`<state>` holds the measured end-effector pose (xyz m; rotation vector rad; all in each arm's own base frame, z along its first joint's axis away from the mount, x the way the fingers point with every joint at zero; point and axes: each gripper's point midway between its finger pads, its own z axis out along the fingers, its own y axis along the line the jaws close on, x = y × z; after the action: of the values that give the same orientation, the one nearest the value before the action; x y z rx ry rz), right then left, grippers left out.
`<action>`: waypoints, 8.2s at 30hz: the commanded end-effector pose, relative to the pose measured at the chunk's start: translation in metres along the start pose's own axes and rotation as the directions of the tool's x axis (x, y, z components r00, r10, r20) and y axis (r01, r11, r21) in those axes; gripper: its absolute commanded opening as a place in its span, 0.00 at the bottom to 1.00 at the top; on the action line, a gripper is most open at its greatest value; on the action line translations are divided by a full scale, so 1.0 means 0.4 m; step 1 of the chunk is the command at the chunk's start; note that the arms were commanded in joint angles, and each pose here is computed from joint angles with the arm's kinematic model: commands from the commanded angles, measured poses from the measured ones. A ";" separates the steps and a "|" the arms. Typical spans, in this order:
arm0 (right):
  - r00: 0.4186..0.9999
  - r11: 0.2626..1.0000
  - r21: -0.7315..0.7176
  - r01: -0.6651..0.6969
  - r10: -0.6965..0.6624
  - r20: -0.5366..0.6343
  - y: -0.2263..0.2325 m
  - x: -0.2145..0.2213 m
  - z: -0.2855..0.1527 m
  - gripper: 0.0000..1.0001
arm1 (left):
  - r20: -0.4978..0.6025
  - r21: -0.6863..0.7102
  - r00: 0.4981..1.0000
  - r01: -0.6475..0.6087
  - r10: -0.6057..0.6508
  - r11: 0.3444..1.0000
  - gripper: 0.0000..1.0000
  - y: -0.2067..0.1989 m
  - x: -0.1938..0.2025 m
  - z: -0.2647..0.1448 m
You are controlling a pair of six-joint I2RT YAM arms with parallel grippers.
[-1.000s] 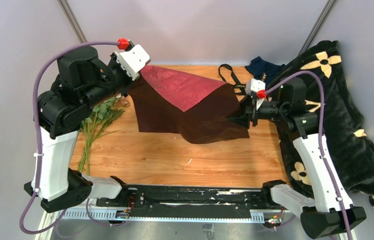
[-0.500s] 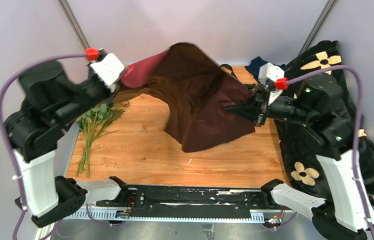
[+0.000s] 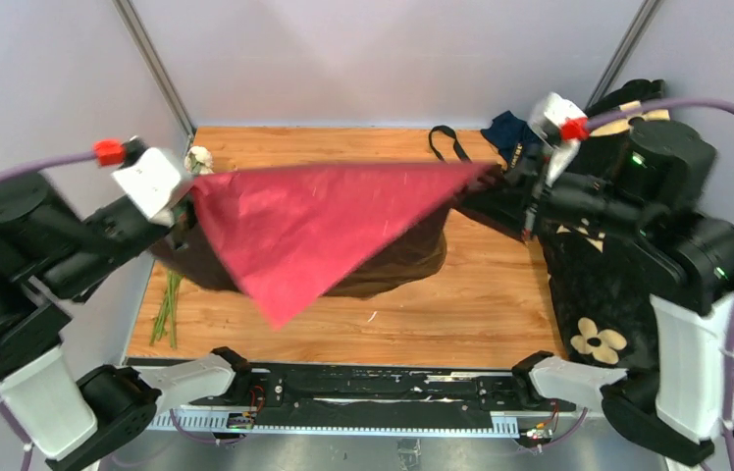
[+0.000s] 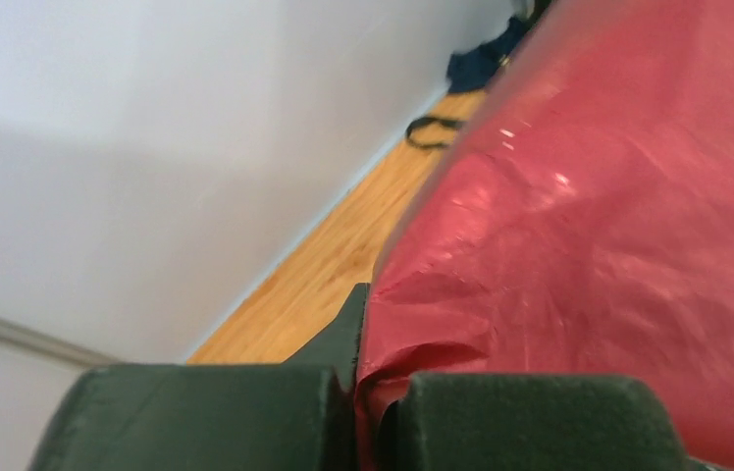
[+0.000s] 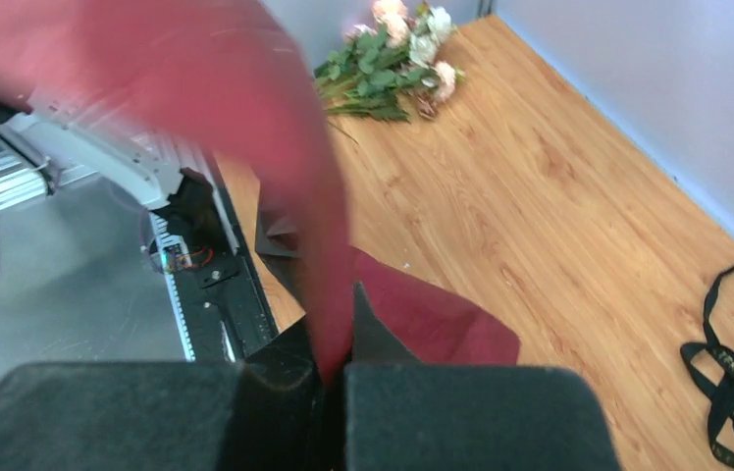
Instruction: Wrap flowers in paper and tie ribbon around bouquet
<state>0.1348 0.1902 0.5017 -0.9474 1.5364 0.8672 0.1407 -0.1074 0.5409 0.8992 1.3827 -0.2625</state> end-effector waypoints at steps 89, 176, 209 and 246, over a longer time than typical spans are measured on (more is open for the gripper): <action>0.578 0.790 0.608 -0.080 0.534 -0.618 -0.471 0.877 0.427 0.22 | -0.593 -0.799 0.362 -0.149 -0.719 0.583 0.00 0.414 1.334 -0.094; 0.844 0.768 0.634 -0.087 0.395 -0.363 -0.577 0.591 0.711 0.66 | -0.667 -0.722 0.005 -0.248 -0.745 0.645 0.47 0.390 1.549 -0.252; 0.894 0.889 -0.448 -0.094 0.273 0.354 0.001 0.010 0.654 0.79 | -0.152 0.250 0.842 0.539 -0.517 0.804 0.00 0.016 0.402 0.290; 0.792 0.826 0.487 -0.284 0.488 -0.366 -0.583 0.591 0.841 0.00 | -0.765 -0.566 0.360 0.021 -0.535 0.824 1.00 0.312 1.099 0.031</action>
<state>0.4446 0.3768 0.2380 -0.5607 2.2280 0.6412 0.3314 0.0740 0.1923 0.3032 2.5161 0.1938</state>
